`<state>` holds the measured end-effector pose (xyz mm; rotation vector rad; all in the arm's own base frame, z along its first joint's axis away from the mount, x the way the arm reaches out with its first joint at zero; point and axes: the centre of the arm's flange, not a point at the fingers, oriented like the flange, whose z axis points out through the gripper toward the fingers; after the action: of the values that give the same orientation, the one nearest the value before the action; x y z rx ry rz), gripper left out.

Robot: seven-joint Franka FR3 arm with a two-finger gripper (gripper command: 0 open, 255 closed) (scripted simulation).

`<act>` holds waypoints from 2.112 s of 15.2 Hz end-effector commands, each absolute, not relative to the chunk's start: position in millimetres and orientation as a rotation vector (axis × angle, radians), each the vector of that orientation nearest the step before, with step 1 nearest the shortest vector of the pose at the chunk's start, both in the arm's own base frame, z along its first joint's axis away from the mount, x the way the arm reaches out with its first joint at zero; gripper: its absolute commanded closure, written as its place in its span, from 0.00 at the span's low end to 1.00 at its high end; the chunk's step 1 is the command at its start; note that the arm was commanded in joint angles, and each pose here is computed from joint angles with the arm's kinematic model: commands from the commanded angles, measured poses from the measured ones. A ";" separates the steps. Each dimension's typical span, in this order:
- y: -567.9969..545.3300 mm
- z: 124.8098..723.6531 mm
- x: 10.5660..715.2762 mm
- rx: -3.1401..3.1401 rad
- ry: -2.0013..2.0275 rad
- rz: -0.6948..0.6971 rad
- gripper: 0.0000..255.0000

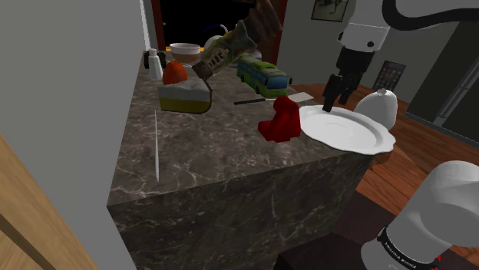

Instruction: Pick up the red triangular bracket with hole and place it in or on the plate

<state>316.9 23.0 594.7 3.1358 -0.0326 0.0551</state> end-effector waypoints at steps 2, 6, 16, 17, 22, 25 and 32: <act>34.1 597.6 318.0 3.145 -0.010 0.069 0.00; 78.6 610.3 320.2 3.180 0.081 0.125 0.00; 187.3 648.9 312.6 3.249 0.318 0.270 0.00; 197.9 653.2 310.8 3.255 0.342 0.285 0.00; 220.3 646.2 309.5 3.265 0.388 0.313 0.00; 223.2 630.8 312.1 3.265 0.388 0.313 0.00; 224.7 622.8 313.5 3.265 0.388 0.313 0.00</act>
<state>313.5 224.7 622.9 3.2647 0.3879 0.3130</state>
